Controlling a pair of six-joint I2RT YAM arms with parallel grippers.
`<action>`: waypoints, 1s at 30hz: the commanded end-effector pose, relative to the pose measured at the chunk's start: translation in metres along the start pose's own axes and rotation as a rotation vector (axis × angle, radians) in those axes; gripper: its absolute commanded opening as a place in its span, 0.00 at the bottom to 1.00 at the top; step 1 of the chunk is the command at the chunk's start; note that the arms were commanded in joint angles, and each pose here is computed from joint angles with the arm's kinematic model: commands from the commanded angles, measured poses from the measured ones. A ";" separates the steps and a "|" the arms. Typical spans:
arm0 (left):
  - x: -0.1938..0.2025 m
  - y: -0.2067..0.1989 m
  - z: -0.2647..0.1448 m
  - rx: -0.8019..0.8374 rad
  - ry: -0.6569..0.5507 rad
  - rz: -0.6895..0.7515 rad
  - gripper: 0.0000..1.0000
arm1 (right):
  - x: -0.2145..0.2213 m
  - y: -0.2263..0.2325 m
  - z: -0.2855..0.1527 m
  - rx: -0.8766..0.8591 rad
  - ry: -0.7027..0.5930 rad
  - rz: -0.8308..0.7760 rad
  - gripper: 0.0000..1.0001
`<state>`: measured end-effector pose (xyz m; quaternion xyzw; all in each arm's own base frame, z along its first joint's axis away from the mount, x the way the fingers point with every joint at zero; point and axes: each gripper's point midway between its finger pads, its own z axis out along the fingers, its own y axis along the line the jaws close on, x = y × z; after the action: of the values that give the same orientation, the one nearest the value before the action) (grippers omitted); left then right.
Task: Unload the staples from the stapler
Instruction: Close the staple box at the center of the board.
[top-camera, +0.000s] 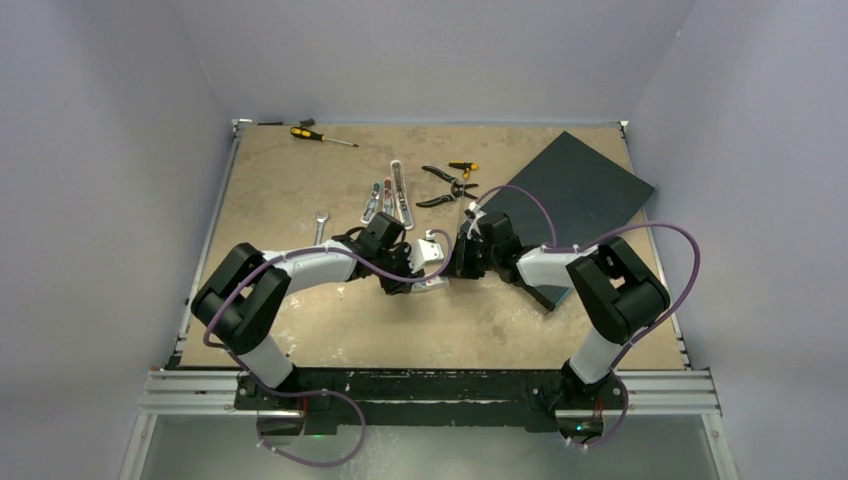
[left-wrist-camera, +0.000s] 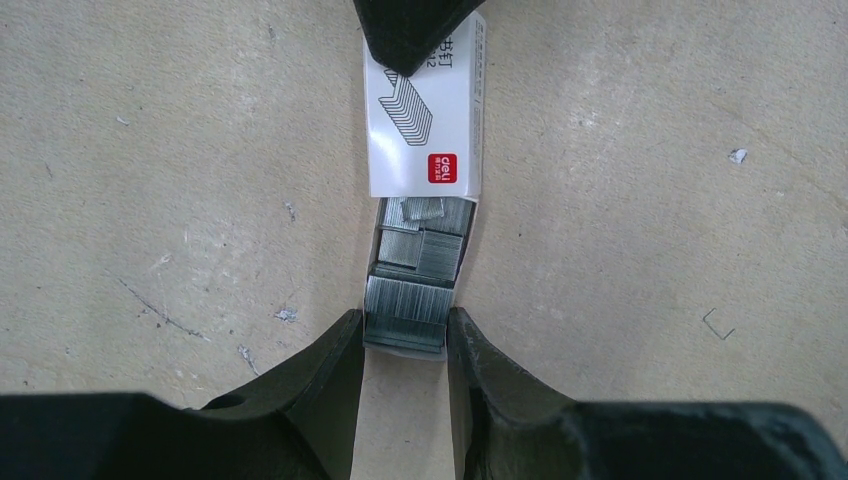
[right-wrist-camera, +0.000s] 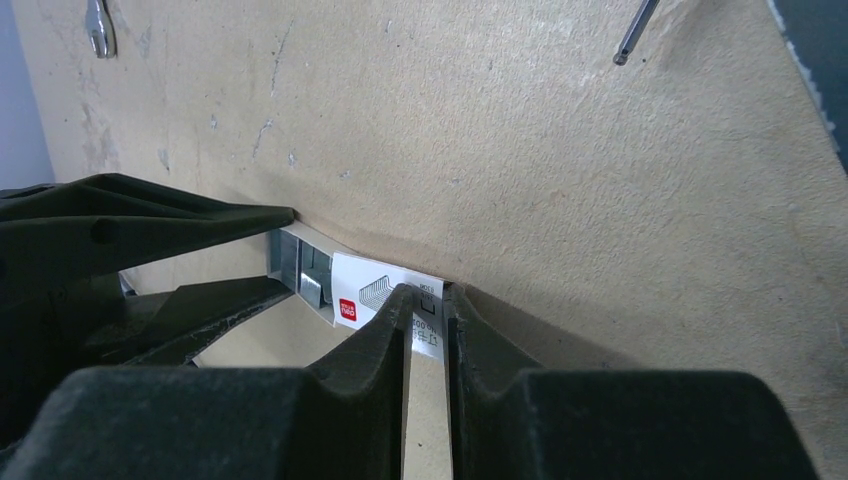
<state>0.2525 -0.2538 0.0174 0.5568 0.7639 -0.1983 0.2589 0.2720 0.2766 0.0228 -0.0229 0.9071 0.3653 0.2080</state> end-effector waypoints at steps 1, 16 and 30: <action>-0.011 0.014 0.009 -0.048 -0.022 -0.013 0.24 | 0.015 0.014 0.003 -0.047 0.070 -0.016 0.17; -0.003 0.014 0.007 -0.081 0.019 -0.099 0.23 | 0.014 0.018 -0.007 -0.038 0.053 -0.022 0.16; -0.017 0.012 0.012 -0.078 -0.003 -0.081 0.23 | 0.012 0.024 -0.006 -0.052 0.047 -0.025 0.16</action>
<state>0.2608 -0.2564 0.0179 0.5144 0.7984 -0.1778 0.2574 0.2658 0.2804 0.0309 -0.0317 0.9059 0.3678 0.2076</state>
